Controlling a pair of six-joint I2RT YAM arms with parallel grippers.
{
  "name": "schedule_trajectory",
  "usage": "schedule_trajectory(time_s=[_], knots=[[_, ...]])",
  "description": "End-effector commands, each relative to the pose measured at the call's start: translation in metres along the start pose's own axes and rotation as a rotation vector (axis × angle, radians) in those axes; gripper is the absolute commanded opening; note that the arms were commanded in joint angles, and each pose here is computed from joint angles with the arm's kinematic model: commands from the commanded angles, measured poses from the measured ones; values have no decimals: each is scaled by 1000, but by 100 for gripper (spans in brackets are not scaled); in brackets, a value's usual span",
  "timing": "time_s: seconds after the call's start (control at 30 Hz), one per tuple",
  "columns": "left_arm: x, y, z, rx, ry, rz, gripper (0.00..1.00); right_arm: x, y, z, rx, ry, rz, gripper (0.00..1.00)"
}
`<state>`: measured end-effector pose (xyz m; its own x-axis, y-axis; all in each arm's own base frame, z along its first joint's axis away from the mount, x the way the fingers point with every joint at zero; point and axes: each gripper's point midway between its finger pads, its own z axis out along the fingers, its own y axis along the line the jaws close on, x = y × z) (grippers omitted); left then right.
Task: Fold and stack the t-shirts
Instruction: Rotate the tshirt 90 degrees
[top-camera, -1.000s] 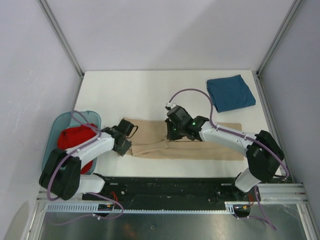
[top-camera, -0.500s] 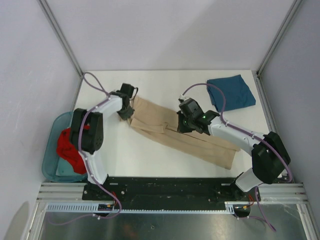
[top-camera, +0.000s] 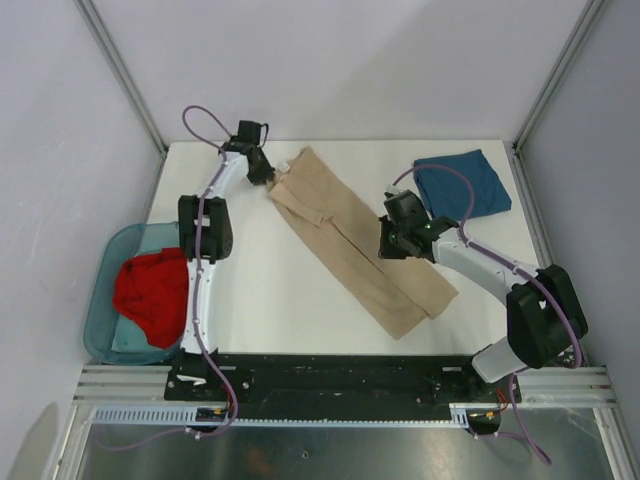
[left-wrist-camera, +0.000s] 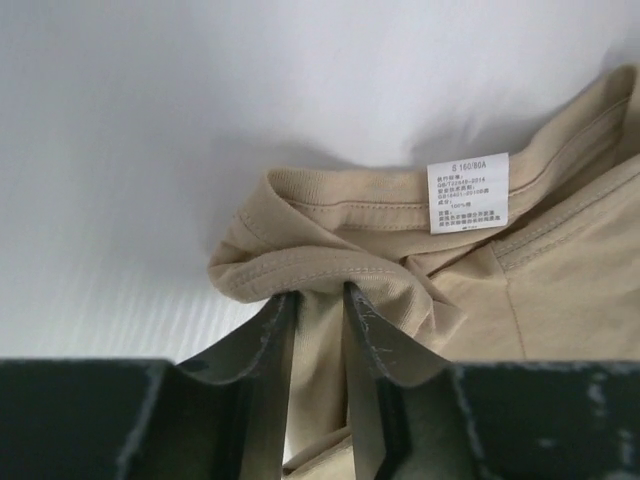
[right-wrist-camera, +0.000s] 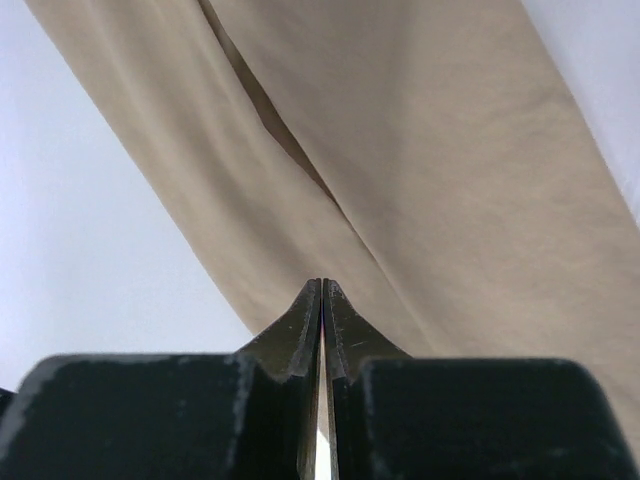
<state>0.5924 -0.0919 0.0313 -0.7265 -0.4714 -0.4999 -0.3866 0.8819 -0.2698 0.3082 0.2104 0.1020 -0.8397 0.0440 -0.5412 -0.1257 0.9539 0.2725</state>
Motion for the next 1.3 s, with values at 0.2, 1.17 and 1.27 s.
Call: schedule_trajectory(time_s=[0.2,1.17,1.27], knots=[[-48,-29,23,246,-31,-57,39,6,-16,-23,19,-6,-22,7],[-89,-22,-99,316,-120,-21,80,148,15,-23,120,206,-279,30],[-82,-21,-103,319,-101,-27,80,160,15,-17,135,235,-296,30]])
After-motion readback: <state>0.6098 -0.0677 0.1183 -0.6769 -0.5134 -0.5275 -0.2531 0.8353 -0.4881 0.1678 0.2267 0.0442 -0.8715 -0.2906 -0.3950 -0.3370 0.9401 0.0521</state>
